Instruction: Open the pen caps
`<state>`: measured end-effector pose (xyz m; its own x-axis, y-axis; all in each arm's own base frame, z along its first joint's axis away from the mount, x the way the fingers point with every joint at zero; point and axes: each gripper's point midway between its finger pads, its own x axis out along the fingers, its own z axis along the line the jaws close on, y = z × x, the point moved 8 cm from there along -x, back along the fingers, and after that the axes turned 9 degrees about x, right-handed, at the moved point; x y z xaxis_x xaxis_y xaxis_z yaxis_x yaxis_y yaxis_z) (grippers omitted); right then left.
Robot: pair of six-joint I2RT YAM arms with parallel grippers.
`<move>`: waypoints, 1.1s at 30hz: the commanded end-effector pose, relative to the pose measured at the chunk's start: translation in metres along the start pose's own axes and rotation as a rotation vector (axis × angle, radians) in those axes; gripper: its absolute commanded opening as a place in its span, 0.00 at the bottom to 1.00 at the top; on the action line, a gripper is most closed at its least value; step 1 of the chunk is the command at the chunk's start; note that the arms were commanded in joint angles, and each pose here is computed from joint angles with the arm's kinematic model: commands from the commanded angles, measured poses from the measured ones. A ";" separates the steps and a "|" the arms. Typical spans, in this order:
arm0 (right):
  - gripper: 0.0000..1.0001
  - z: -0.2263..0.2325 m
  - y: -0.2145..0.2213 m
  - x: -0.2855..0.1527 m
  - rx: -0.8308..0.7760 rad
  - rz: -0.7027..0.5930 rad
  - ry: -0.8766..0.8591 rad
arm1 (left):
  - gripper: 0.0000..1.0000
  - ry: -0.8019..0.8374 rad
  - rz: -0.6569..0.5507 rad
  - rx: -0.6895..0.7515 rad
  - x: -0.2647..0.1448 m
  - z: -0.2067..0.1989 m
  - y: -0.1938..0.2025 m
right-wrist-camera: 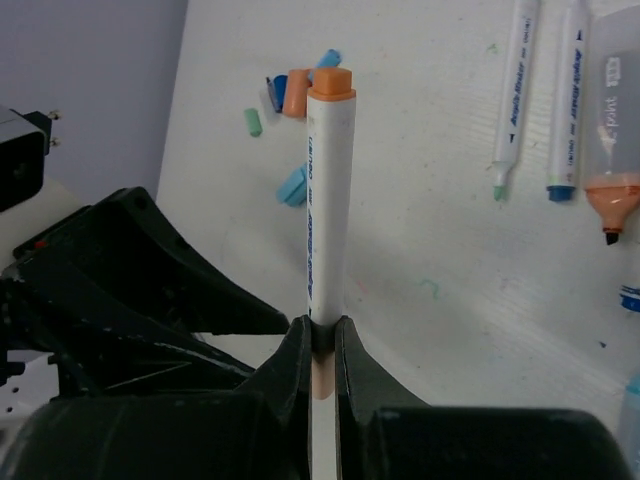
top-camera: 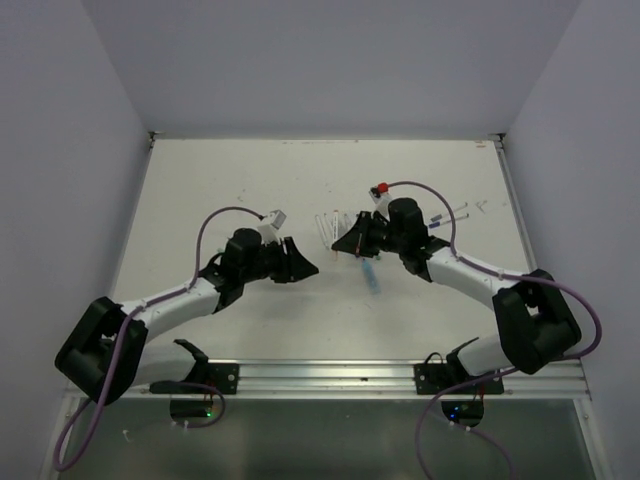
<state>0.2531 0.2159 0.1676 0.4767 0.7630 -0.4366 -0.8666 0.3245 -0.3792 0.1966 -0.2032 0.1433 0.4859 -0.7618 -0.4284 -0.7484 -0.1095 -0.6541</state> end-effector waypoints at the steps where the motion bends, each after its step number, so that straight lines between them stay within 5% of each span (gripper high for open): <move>1: 0.00 0.018 -0.001 0.005 0.017 -0.002 -0.118 | 0.46 0.058 -0.059 0.020 0.007 -0.014 -0.011; 23: 0.00 0.029 0.027 0.027 0.082 0.091 -0.216 | 0.54 0.085 -0.075 0.038 0.019 -0.029 -0.028; 29: 0.00 0.031 0.029 0.030 0.104 0.094 -0.245 | 0.41 0.084 -0.072 0.040 0.020 -0.029 -0.028; 33: 0.00 0.033 0.029 0.029 0.104 0.098 -0.260 | 0.18 0.061 -0.069 0.043 0.020 -0.027 -0.028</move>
<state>0.2381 0.2621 0.1617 0.3598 0.8830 -0.3016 -0.9254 0.2965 -0.2359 0.2060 -0.2241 0.1511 0.4825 -0.7770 -0.4042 -0.7417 -0.1169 -0.6605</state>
